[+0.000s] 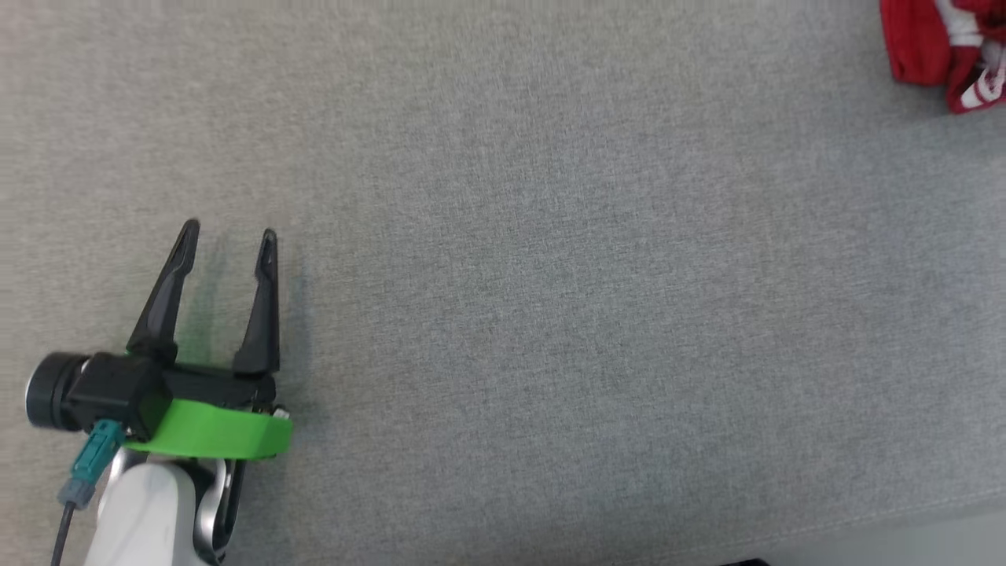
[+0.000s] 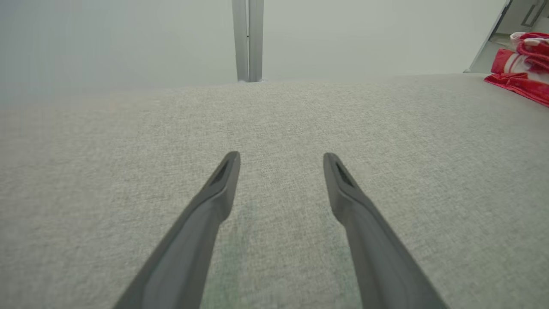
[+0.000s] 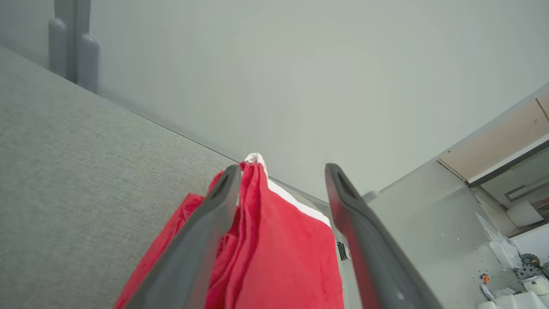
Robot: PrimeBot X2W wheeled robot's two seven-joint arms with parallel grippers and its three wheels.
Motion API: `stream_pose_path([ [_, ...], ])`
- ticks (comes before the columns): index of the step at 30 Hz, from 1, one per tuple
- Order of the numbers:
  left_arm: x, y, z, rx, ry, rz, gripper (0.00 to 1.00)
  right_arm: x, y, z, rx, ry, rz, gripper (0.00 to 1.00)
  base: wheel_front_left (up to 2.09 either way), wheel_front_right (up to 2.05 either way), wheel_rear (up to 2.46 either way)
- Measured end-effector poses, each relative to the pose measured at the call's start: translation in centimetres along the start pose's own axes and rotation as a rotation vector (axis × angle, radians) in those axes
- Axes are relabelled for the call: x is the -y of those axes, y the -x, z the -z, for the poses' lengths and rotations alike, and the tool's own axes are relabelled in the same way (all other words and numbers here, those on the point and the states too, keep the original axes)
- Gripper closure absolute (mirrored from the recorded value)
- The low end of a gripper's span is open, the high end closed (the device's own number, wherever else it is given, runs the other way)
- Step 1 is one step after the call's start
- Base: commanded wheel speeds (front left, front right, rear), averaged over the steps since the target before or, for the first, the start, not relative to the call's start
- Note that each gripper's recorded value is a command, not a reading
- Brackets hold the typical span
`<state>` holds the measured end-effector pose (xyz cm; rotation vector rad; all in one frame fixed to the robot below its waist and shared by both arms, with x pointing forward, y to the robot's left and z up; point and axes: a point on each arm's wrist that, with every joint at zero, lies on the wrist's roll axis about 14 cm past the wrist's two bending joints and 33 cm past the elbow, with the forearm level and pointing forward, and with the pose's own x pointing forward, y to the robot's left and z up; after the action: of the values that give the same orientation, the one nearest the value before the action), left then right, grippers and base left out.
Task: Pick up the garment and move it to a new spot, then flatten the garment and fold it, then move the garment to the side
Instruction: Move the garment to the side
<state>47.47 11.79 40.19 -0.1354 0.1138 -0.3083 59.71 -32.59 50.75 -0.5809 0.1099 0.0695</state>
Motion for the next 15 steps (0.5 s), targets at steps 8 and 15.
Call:
stream_pose_path([
  [8,-2.0,4.7,-2.3,0.017,-0.015,-0.124,0.00,-7.7,4.3,-4.5,0.153,-0.199,-0.108,0.00,0.00,0.00,0.00],
  [15,-2.6,8.3,-5.3,0.079,-0.035,-0.192,0.00,-13.0,10.0,-7.5,0.228,-0.370,-0.176,0.00,0.00,0.00,0.00],
])
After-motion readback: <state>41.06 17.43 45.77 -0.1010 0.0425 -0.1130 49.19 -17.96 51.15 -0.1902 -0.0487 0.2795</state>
